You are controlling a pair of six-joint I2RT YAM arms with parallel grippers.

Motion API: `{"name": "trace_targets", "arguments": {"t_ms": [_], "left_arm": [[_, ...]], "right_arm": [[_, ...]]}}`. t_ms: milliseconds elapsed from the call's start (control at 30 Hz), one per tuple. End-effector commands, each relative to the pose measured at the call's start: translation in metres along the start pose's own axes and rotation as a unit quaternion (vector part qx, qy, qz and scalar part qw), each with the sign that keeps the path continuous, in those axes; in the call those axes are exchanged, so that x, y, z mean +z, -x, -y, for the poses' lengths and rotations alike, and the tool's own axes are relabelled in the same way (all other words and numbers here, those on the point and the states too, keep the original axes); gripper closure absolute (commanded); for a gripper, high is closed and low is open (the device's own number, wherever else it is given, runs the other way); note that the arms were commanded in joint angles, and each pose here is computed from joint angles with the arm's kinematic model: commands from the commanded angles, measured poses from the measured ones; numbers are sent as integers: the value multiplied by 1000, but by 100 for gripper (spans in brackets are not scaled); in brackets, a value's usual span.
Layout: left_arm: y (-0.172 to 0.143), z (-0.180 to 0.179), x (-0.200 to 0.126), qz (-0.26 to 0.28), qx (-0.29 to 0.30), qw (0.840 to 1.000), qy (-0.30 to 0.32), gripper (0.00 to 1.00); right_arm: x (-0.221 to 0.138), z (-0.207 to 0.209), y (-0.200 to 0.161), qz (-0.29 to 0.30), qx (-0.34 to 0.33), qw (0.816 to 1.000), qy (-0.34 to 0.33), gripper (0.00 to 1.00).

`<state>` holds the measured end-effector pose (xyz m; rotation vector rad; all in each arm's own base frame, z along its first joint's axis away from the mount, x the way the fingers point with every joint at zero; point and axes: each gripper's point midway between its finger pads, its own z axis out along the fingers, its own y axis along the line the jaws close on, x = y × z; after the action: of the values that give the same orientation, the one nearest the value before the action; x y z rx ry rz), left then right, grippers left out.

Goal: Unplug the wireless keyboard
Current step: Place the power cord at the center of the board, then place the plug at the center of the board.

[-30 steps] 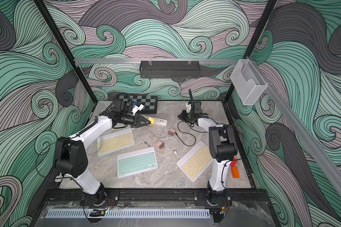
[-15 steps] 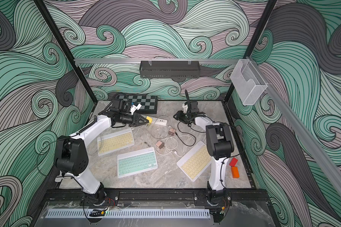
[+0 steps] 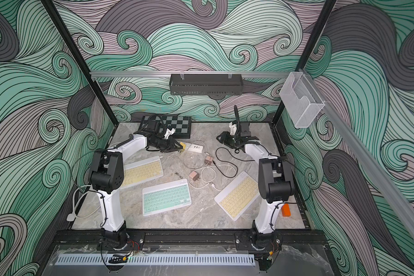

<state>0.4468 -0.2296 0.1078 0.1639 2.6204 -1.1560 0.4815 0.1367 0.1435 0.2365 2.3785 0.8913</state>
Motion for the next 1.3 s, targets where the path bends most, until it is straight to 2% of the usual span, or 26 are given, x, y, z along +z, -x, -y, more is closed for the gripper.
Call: {"name": "trace_targets", "arguments": {"t_ms": [0,233,567,600,767,800,933,1133,1267], "left_arm": [[6,5,18,-3,34,999,17,100],[-7,0,61,-35,33,999,22,100],[-17,0,95,-63,39,997,32,100],[-18,-1,97,-66,37,997,31,99],[-23,-5,98,-74,33,996,38,72],[-23,-4,97,-74,35,996,40,69],[-20,0,87,-70,50,995,51,63],[-9,12,59,-53,76,992,88,48],[-1,24,39,-34,92,990,105,47]], "right_arm": [[-9,-6,0,7,-3,1000,13,45],[-14,-3,-4,5,0,1000,16,45],[-14,-2,-7,1,2,1000,21,46],[-15,-2,-7,2,1,1000,21,46],[-15,-2,-7,3,2,1000,21,46],[-15,-2,-6,4,2,1000,22,46],[-19,-5,-6,6,0,1000,25,46],[-27,-9,-6,14,-6,1000,27,45],[-29,-12,-7,14,-6,999,32,45]]}}
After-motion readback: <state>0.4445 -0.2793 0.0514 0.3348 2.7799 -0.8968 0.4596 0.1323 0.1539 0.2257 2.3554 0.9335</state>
